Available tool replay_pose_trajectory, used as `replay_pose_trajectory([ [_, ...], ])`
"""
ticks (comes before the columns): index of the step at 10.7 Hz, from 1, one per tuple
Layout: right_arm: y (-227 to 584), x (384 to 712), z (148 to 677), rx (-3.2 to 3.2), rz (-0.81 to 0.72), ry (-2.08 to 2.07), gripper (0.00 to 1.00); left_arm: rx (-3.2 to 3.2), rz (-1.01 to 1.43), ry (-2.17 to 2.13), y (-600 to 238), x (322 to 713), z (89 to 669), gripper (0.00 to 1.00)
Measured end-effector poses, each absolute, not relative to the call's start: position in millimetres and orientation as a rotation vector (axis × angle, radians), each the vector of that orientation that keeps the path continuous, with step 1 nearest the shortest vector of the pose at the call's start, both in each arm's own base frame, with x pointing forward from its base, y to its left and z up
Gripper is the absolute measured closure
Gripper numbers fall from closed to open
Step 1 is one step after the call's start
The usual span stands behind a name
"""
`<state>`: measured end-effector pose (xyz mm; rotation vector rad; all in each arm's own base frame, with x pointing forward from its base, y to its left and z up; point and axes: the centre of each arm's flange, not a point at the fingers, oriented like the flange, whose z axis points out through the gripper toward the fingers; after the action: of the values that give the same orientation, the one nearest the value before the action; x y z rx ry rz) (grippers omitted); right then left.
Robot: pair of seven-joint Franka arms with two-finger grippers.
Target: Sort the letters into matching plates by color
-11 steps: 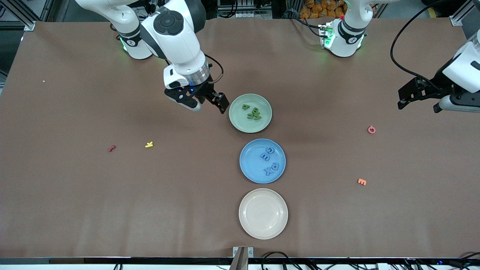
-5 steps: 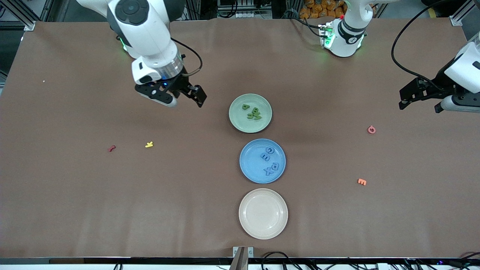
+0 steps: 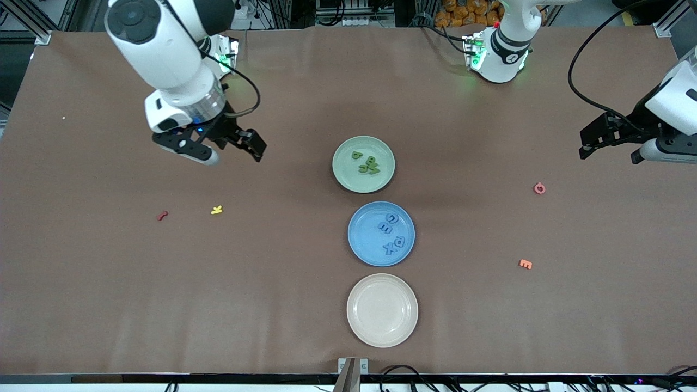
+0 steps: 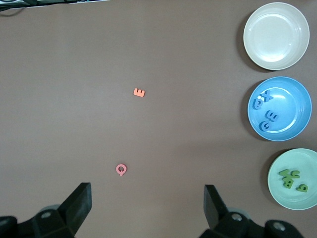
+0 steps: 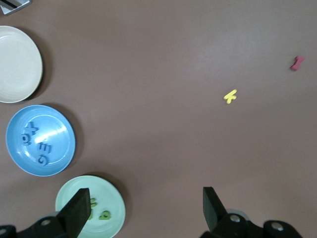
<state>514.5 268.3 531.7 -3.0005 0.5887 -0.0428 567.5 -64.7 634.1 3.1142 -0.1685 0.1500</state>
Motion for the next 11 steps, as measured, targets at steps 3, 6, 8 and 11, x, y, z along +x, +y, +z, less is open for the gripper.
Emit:
replay_pose_trajectory([
  [3, 204, 533, 551, -3.043, -0.02, 0.513, 0.0, 3.114, 0.15, -0.169, -65, 568, 634, 0.0],
  [6, 153, 548, 560, -3.058, -0.031, 0.43, 0.0, 3.114, 0.149, -0.168, -65, 568, 634, 0.0],
  [8, 123, 557, 565, -3.067, -0.051, 0.347, 0.0, 3.114, 0.149, -0.169, -65, 568, 634, 0.0],
  [11, 71, 566, 572, -3.088, -0.072, 0.161, 0.0, 3.114, 0.147, -0.169, -65, 568, 633, 0.0],
])
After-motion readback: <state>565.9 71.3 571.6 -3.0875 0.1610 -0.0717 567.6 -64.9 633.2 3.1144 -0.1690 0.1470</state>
